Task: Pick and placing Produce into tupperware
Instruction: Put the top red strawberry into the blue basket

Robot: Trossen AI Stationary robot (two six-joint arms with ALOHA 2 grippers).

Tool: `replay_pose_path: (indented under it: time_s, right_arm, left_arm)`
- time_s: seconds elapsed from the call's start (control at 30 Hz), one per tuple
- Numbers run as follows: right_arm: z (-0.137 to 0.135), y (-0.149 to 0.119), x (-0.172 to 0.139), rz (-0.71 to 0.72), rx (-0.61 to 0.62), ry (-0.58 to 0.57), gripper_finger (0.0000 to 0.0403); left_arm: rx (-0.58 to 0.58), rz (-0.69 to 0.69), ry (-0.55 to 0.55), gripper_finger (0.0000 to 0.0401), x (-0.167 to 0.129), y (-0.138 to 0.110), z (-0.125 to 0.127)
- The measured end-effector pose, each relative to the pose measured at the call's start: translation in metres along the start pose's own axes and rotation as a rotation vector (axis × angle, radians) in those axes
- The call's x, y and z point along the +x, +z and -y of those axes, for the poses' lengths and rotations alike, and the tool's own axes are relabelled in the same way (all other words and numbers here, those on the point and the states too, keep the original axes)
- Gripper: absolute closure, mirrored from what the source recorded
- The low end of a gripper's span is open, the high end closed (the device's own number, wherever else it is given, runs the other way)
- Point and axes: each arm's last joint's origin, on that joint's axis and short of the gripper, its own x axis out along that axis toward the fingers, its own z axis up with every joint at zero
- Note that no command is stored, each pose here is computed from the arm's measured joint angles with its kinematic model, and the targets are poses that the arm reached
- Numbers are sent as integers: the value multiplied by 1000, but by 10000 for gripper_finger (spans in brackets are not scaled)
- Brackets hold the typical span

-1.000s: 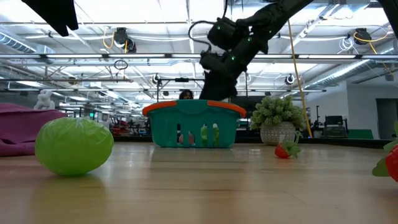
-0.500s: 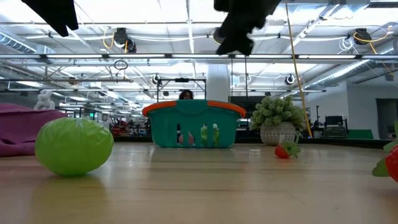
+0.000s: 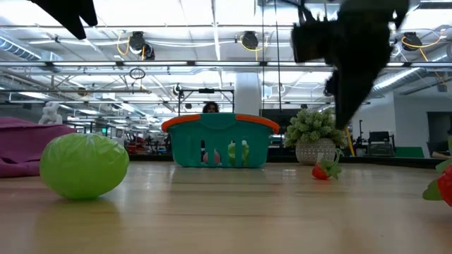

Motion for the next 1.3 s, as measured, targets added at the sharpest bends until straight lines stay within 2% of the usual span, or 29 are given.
replay_pose_path:
  time_s: [0.17, 0.37, 0.67, 1.1, 1.3]
  right_arm:
    - [12, -11, 12, -42, 22, -36, 211]
    - [15, -15, 23, 0, 11, -1, 211]
    - [23, -4, 22, 47, -11, 18, 211]
    - [42, 11, 20, 39, 94, 95, 210]
    - [44, 13, 22, 36, 139, 92, 210]
  left_arm:
    - [-7, 12, -2, 93, 0, 0, 1]
    - [-5, 58, -55, 93, 7, -1, 9]
    - [-12, 43, -134, 93, 21, -8, 19]
    - [-7, 36, -144, 93, 22, -9, 20]
    - [9, 37, -143, 93, 22, -9, 20]
